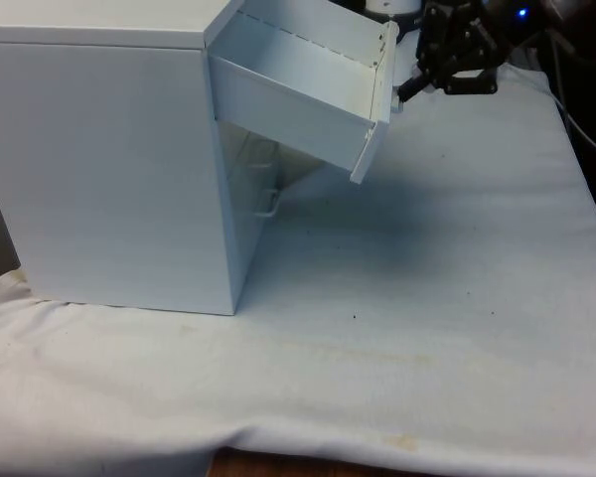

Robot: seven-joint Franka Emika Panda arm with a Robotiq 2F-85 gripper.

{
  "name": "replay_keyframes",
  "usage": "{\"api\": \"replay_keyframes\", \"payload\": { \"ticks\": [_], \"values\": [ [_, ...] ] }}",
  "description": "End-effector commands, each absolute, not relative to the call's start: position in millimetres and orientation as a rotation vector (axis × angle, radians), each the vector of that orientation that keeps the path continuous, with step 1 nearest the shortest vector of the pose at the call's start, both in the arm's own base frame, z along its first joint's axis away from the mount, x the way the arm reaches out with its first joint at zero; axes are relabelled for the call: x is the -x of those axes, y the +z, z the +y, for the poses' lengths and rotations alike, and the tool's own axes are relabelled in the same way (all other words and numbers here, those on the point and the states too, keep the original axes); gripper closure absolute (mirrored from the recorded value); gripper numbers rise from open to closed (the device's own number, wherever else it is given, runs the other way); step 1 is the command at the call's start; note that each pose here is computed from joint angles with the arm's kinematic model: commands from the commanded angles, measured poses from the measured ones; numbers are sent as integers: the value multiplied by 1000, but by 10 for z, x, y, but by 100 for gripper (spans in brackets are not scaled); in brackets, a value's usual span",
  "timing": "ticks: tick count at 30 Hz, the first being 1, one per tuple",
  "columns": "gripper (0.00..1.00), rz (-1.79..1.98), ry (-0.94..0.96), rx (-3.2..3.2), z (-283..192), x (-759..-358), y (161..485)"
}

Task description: Open the drawer, then close it.

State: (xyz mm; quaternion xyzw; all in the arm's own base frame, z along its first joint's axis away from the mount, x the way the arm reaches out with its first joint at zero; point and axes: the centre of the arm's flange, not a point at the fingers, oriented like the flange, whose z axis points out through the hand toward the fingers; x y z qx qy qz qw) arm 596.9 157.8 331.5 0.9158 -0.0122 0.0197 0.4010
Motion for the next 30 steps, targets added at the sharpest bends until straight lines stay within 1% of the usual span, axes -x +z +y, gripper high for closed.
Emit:
{"api": "replay_keyframes", "payload": {
  "ticks": [1,9,11,12,19,30],
  "values": [
    [100,-29,50,-2313,1550,-5976,3315],
    [100,-8,57,-2298,1378,-5976,3429],
    [100,-5,59,-2290,1368,-5968,3459],
    [100,-18,50,-2296,1395,-5986,3425],
    [100,16,67,-2260,1352,-5932,3574],
    [100,41,76,-2221,1265,-5940,3655]
  ]
}}
